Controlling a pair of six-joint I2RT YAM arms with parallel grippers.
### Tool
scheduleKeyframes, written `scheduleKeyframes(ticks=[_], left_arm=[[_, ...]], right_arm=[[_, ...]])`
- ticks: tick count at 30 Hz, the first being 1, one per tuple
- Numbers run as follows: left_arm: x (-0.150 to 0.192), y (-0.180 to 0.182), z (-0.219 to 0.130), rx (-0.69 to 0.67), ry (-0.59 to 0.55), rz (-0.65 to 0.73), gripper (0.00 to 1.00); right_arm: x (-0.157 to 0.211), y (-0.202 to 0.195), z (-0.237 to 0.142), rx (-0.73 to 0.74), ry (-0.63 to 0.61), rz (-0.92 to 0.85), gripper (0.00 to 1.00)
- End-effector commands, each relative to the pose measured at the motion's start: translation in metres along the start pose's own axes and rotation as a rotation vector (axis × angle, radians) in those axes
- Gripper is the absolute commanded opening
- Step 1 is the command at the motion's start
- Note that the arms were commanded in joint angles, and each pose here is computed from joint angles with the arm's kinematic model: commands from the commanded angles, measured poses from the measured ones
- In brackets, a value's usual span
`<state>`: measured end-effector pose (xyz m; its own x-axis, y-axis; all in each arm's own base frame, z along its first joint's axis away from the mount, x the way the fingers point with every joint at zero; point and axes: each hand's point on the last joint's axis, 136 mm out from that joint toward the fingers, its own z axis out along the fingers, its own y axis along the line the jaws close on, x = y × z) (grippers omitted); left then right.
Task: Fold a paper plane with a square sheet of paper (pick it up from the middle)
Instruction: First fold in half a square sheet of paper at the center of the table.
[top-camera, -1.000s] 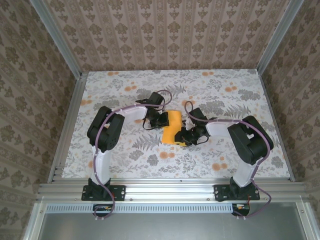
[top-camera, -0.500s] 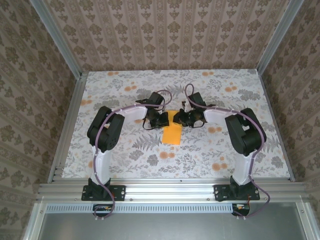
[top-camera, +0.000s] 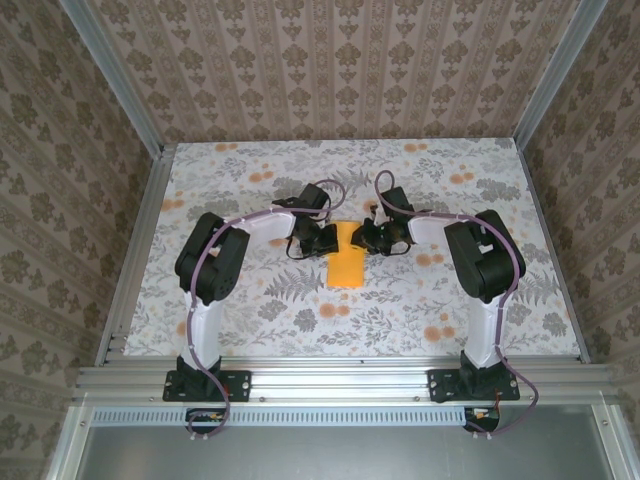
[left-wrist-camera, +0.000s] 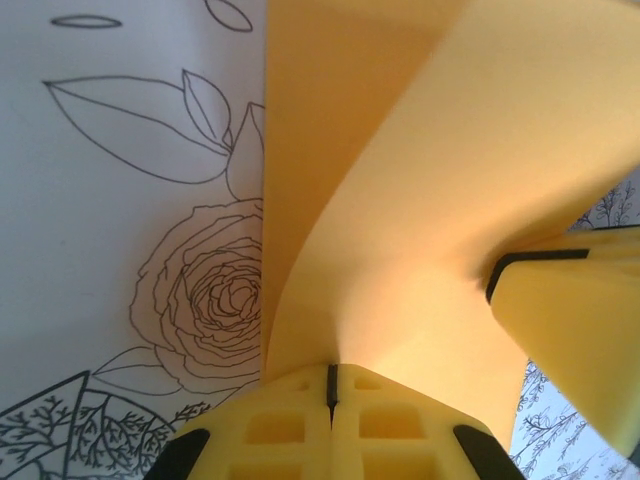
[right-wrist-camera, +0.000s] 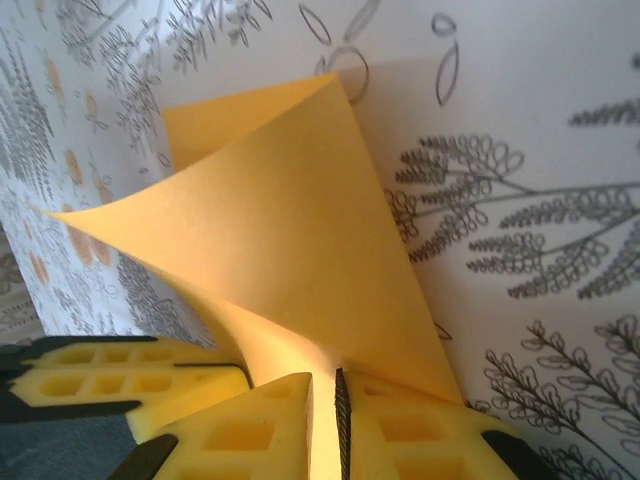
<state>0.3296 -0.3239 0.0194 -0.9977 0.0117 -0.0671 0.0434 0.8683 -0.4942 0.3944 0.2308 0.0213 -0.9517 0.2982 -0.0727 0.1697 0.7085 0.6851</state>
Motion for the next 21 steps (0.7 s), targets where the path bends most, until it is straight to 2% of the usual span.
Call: scheduleKeyframes(ticks=[1,11,15,21], left_arm=[[0.035,0.059,0.021,-0.214,0.125,-0.047,0.03],[0.037,0.060,0.021,-0.215,0.136,-0.043,0.03],[0.038,0.061,0.021,-0.218,0.137,-0.044,0.03],[0.038,0.060,0.021,-0.214,0.133,-0.047,0.03]], right_arm=[[-0.027,0.019,-0.010,-0.026,-0.077,-0.019,0.16],[-0.049,-0.022,0.010,0.121,-0.112,0.046,0.17],[-0.061,-0.038,0.006,0.172,-0.142,0.084,0.17],[-0.082,-0.006,-0.016,0.104,-0.208,0.028,0.17]])
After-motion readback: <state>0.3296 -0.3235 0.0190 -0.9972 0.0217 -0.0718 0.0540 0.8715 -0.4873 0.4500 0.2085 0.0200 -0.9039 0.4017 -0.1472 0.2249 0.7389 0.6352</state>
